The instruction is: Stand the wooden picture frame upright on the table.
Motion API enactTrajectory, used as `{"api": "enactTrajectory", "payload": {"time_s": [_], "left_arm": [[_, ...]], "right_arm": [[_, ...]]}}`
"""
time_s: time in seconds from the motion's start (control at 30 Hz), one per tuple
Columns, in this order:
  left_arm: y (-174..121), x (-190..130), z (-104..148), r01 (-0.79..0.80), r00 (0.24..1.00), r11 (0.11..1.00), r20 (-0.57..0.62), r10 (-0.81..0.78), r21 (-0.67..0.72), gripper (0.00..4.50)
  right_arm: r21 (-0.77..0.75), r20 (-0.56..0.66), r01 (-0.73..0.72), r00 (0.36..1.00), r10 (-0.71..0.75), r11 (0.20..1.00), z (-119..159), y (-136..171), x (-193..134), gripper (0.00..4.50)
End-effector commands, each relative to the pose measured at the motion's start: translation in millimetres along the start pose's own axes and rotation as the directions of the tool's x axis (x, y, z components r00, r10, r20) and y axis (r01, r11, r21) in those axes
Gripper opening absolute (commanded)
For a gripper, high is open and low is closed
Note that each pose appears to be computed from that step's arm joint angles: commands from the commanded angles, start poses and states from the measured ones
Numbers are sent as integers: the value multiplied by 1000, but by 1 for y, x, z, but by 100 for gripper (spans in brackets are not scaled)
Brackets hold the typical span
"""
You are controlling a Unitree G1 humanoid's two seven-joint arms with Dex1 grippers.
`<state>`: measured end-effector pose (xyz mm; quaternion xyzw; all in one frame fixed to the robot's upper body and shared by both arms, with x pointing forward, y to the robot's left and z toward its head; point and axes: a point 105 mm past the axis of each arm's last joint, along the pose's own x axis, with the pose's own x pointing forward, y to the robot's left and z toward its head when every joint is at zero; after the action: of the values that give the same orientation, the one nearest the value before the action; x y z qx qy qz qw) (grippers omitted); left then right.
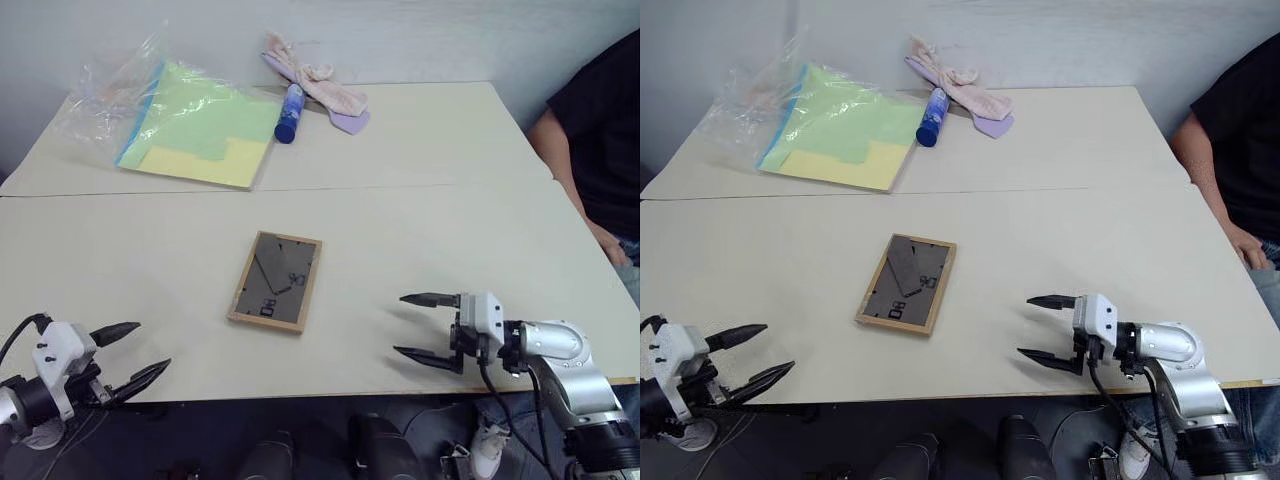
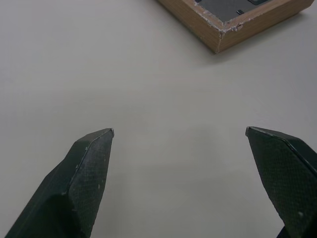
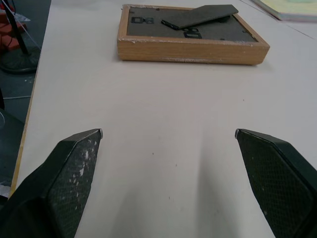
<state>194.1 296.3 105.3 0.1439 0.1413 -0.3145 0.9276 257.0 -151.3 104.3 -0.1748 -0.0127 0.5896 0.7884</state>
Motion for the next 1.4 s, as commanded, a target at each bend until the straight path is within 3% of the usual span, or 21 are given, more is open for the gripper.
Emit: {"api": "enactTrajectory", "payload": {"time_s": [0.03, 0.07, 0.2, 0.43, 0.5, 0.53, 0.73, 1.03, 1.13, 1.23, 1.3, 1.4], "left_arm": [[2, 11, 17, 3, 999, 1000, 49, -4, 14, 450], [5, 20, 26, -6, 996, 1000, 88, 6, -3, 450], [19, 55, 37, -66, 993, 998, 96, 64, 16, 365], [16, 123, 51, -49, 996, 998, 75, 47, 28, 155], [2, 136, 56, 28, 996, 999, 78, -31, 32, 129], [-6, 141, 57, 70, 994, 997, 79, -73, 40, 129], [-40, 153, 59, 208, 975, 977, 68, -212, 56, 129], [-33, 138, 54, 147, 988, 988, 62, -144, -41, 129], [-21, 121, 46, 121, 993, 956, 20, -120, -266, 188], [-33, 104, 44, 216, 956, 796, -42, -289, -565, 282], [-38, 96, 49, 244, 920, 695, -66, -387, -677, 348], [-35, 100, 52, 201, 894, 623, -119, -432, -756, 444]], "right_arm": [[-16, 35, -17, 999, 18, 1000, 13, 0, 15, 448], [-15, 49, -16, 999, 16, 1000, 18, -1, 28, 431], [-31, 35, 39, 999, -38, 999, 20, -16, 67, 332], [-98, -37, 121, 991, -125, 988, 12, -36, 101, 94], [-92, -38, 119, 992, -123, 989, 13, -38, 107, 35], [-100, -34, 120, 992, -124, 988, 15, -39, 109, 3], [-113, -23, 115, 993, -119, 987, 23, -44, 109, 3], [-133, -91, 105, 989, -118, 986, 15, -52, 82, 3], [-145, -115, 100, 986, -117, 984, 19, -54, 66, 0], [-133, -141, 57, 987, -75, 989, 21, -46, 59, 0], [-125, -159, 25, 986, -45, 992, 21, -39, 58, 0], [-119, -196, -18, 981, -6, 993, 19, -28, 61, 0]]}}
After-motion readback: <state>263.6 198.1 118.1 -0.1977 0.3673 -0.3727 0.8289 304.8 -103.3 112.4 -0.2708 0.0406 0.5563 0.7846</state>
